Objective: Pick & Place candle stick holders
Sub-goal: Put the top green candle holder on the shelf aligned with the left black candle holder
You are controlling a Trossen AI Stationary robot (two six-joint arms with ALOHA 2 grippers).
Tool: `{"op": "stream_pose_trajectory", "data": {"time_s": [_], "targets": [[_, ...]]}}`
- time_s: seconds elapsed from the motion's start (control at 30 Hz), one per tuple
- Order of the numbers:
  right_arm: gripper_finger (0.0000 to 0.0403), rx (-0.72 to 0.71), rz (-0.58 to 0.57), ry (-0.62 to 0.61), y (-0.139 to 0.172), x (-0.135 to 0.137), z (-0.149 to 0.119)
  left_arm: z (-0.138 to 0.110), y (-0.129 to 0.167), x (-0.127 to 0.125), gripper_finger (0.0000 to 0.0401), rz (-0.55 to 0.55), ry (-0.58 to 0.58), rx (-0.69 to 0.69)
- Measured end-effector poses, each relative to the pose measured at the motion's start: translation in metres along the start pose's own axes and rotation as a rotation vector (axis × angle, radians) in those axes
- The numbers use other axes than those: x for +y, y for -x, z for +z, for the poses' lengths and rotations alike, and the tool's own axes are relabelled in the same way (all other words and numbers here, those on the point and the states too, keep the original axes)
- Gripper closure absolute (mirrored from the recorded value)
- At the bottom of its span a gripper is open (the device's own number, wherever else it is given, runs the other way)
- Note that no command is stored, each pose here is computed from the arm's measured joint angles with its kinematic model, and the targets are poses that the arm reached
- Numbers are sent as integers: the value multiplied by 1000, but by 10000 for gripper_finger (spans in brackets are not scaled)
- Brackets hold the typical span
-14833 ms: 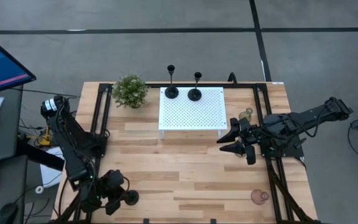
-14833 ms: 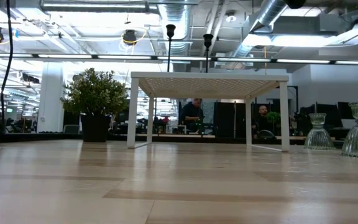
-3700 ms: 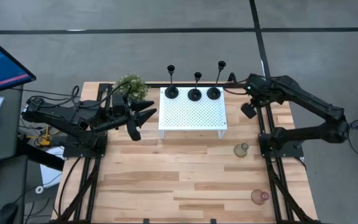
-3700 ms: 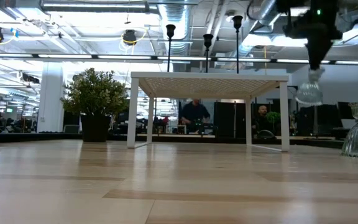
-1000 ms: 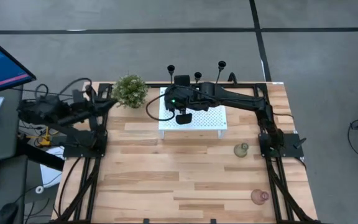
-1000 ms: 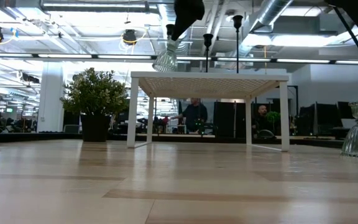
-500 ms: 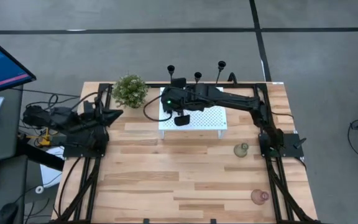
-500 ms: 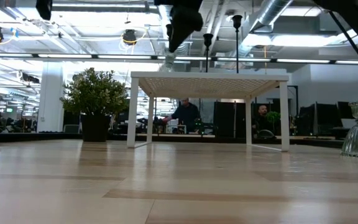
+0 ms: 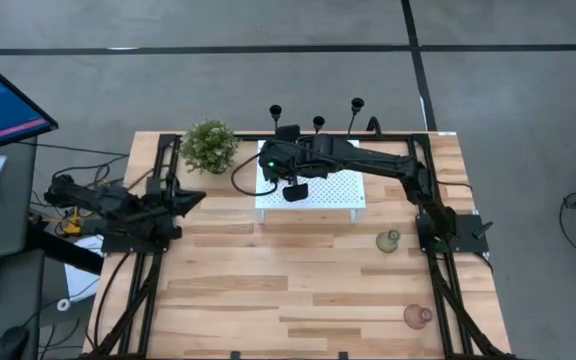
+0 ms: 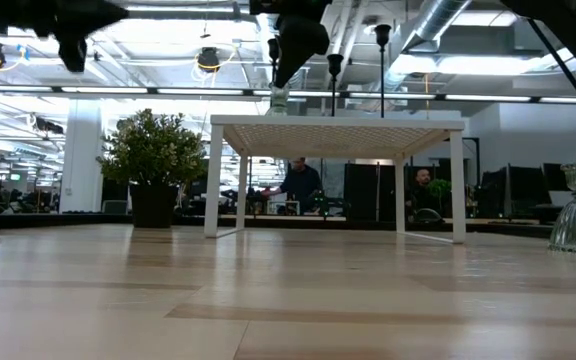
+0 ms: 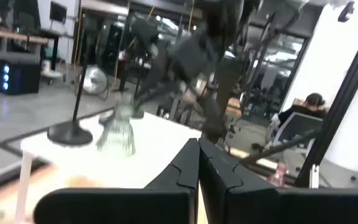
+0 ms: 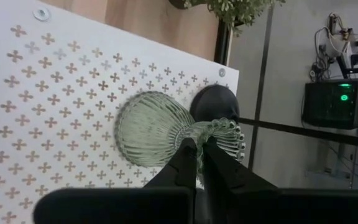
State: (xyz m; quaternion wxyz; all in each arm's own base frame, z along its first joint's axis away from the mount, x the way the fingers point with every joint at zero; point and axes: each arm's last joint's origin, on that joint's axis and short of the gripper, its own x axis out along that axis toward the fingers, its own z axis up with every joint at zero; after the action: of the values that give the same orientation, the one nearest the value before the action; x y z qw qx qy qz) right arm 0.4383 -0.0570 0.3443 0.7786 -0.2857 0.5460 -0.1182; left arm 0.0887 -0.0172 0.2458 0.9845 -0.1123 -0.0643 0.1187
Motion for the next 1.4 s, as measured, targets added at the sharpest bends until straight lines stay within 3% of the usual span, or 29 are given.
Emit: {"op": "stream_pose_trajectory", "data": {"time_s": [0.53, 0.7, 1.07, 1.4], "targets": [[403, 8, 6, -1, 0, 1, -1, -55, 7, 10, 398, -121, 127, 14], [403, 7, 8, 0, 0, 1, -1, -72, 5, 12, 395, -111, 148, 63], [403, -49, 20, 33, 8, 15, 10, -70, 5, 12, 392, -111, 174, 41], [403, -101, 20, 11, 4, 7, 12, -69, 5, 11, 389, -111, 173, 39]]}}
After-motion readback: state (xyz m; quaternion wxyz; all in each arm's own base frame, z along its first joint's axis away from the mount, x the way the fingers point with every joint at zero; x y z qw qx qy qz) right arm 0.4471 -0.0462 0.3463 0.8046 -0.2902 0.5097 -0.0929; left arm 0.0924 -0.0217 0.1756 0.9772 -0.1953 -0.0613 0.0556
